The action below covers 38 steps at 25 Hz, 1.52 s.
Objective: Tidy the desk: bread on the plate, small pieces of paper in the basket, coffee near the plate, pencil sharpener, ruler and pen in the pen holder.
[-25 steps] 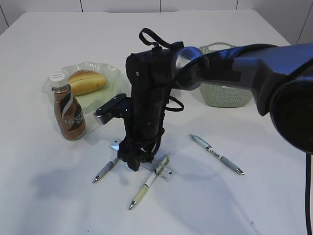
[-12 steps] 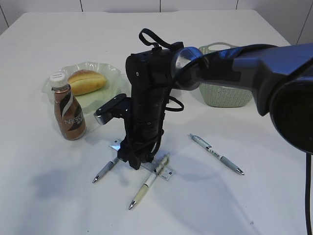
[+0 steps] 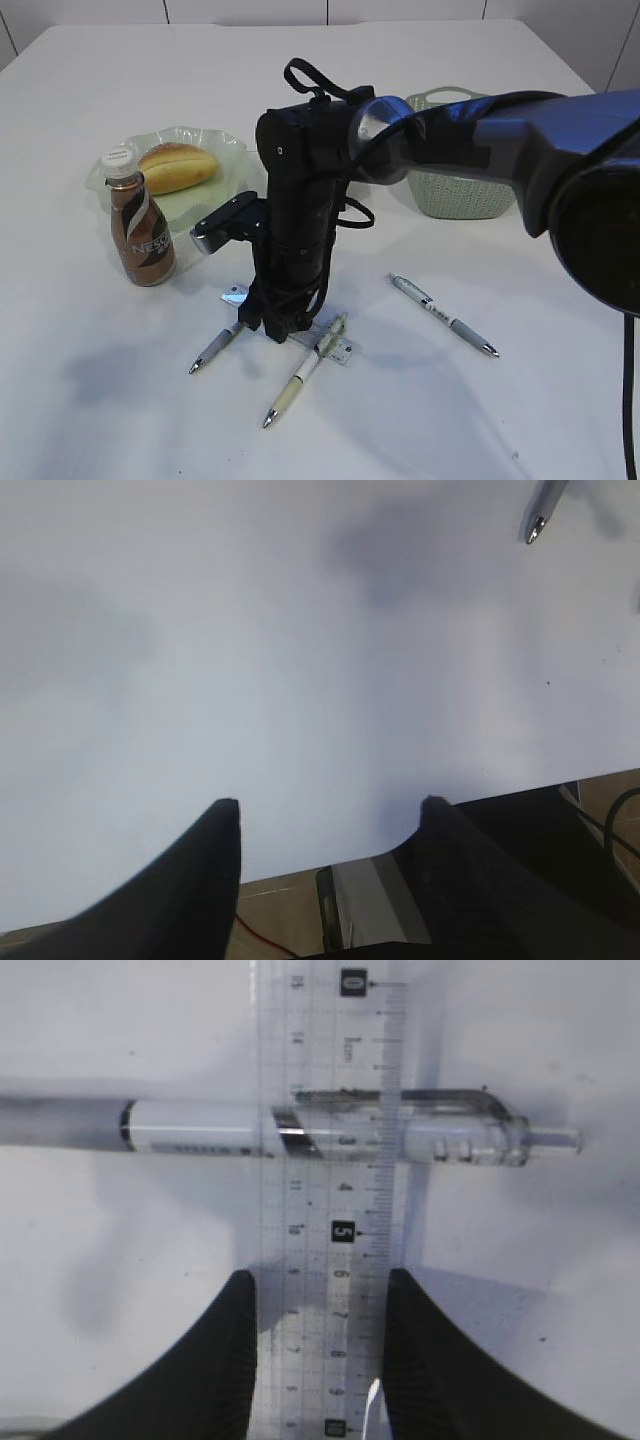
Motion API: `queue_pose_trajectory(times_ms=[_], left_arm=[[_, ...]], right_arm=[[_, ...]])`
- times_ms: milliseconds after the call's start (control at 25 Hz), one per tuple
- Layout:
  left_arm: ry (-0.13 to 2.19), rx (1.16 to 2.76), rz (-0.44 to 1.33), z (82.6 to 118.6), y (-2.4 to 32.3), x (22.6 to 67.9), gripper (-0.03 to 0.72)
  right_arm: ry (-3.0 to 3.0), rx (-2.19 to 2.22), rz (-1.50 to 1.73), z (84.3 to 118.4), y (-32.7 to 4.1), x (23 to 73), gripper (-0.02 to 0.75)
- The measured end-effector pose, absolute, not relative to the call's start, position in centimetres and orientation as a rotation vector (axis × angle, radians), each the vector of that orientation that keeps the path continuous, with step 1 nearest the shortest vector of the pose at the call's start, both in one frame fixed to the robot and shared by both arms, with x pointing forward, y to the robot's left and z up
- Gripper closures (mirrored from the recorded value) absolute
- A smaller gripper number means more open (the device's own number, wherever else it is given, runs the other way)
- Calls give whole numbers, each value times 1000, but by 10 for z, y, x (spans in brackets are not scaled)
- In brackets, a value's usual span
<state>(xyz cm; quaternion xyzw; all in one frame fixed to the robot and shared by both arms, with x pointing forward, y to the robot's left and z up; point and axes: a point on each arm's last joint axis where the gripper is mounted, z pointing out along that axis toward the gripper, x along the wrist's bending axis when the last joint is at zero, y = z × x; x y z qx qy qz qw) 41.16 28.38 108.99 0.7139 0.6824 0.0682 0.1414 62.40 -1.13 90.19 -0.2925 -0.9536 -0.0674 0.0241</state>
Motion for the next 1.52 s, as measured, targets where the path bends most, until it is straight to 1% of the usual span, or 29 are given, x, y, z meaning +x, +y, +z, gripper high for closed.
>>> queue_pose_trajectory(times_ms=[320, 840, 1200, 1320, 1400, 1520], left_arm=[[1970, 2062, 199, 1090, 284, 412, 294], [1970, 2062, 199, 1090, 284, 412, 294], [1976, 2076, 224, 1090, 286, 412, 294], [1978, 2084, 238, 1090, 287, 412, 294], [1979, 2087, 241, 1090, 287, 412, 294], [1980, 2088, 243, 1090, 288, 412, 294]], right_arm=[[-2968, -891, -257, 931, -5, 631, 447], [-2991, -914, -352, 953, 0, 639, 447], [-2953, -1008, -519, 981, 8, 645, 447], [-2946, -1018, -547, 986, 7, 647, 447], [-2926, -1046, -629, 999, 2, 654, 447], [-2914, -1078, -679, 1010, -7, 661, 447]])
